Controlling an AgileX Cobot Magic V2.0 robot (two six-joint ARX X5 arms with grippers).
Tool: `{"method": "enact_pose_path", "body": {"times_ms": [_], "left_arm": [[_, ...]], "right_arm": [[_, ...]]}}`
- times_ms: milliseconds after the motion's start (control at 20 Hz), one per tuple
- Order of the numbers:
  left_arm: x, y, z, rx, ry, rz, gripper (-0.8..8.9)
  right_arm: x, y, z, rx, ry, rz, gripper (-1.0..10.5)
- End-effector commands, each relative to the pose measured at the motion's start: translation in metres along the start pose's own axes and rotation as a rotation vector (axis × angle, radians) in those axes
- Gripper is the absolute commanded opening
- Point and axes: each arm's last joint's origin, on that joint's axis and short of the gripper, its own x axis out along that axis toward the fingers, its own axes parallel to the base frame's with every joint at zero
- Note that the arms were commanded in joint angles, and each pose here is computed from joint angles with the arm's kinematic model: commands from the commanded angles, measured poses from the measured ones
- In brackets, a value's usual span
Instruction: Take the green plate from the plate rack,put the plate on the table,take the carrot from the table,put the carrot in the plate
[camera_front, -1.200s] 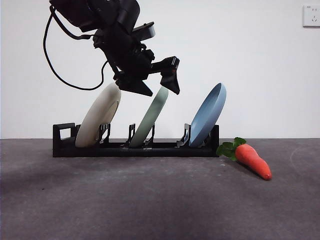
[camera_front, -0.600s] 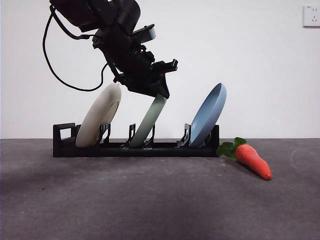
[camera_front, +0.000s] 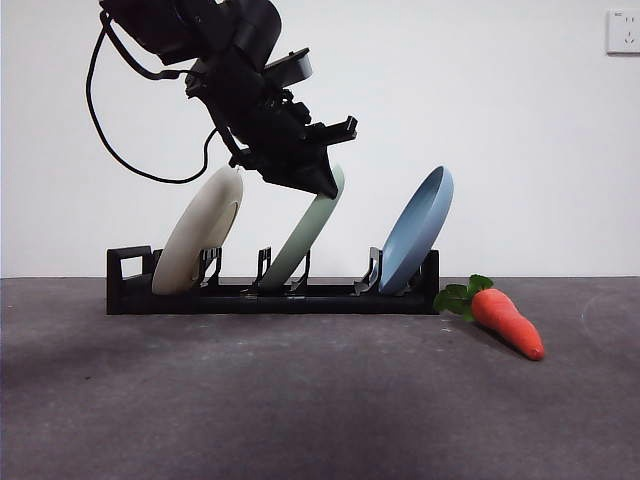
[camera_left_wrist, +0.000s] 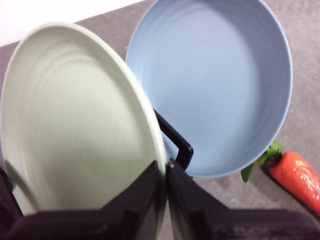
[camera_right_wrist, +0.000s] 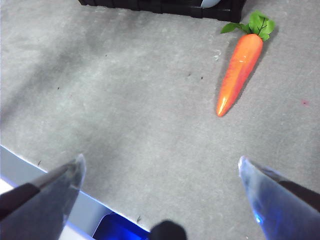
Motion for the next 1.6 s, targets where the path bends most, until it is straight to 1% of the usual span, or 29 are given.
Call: {"method": "enact_pose_path", "body": {"times_ms": [50, 300, 450, 650, 800, 850, 900, 1000, 1100, 1150, 1200, 1300, 1450, 1600], "left_arm": [[-0.010, 0.001, 0.016, 0.006, -0.087, 0.011, -0.08], [-0.042, -0.001, 0.044, 0.018, -0.174, 0.010, -0.08], [-0.069, -0.007, 0.060, 0.030, -0.214, -0.038, -0.08], [-0.113, -0.033, 0.075, 0.057, -0.195, -0.082, -0.08], [-0.148, -0.060, 0.076, 0.150, -0.126, -0.128, -0.07], [-0.159, -0.070, 0.074, 0.189, -0.083, -0.142, -0.06], [-0.167, -0.079, 0.070, 0.228, -0.032, -0.128, -0.06], [-0.174, -0.096, 0.056, 0.316, 0.109, -0.093, -0.06], [-0.176, -0.109, 0.040, 0.377, 0.254, -0.119, -0.06], [-0.177, -0.115, 0.032, 0.394, 0.303, -0.138, -0.06], [-0.175, -0.123, 0.025, 0.415, 0.331, -0.139, -0.06], [-0.168, -0.135, 0.007, 0.463, 0.374, -0.106, -0.06], [-0.150, -0.143, -0.029, 0.488, 0.410, -0.119, -0.06], [-0.131, -0.145, -0.074, 0.521, 0.428, -0.082, -0.06]], "right_arm": [[-0.001, 0.000, 0.001, 0.003, -0.008, 0.001, 6.0], [-0.001, 0.000, 0.001, 0.002, -0.008, 0.001, 6.0], [-0.001, 0.000, 0.001, 0.002, -0.009, 0.001, 6.0], [-0.001, 0.000, 0.002, 0.000, -0.014, 0.001, 6.0], [-0.001, 0.000, 0.002, -0.001, -0.016, 0.001, 6.0], [-0.001, 0.000, 0.002, -0.001, -0.016, 0.001, 6.0], [-0.001, 0.000, 0.002, -0.002, -0.016, 0.001, 6.0], [-0.001, 0.000, 0.002, -0.002, -0.017, 0.000, 6.0], [-0.001, 0.000, 0.002, -0.002, -0.017, 0.000, 6.0], [-0.001, 0.000, 0.002, -0.001, -0.017, 0.000, 6.0], [-0.001, 0.000, 0.002, -0.001, -0.017, 0.000, 6.0], [-0.001, 0.000, 0.002, -0.001, -0.017, 0.001, 6.0], [-0.001, 0.000, 0.002, 0.006, -0.017, 0.000, 6.0], [-0.001, 0.000, 0.002, 0.006, -0.017, 0.000, 6.0]]}}
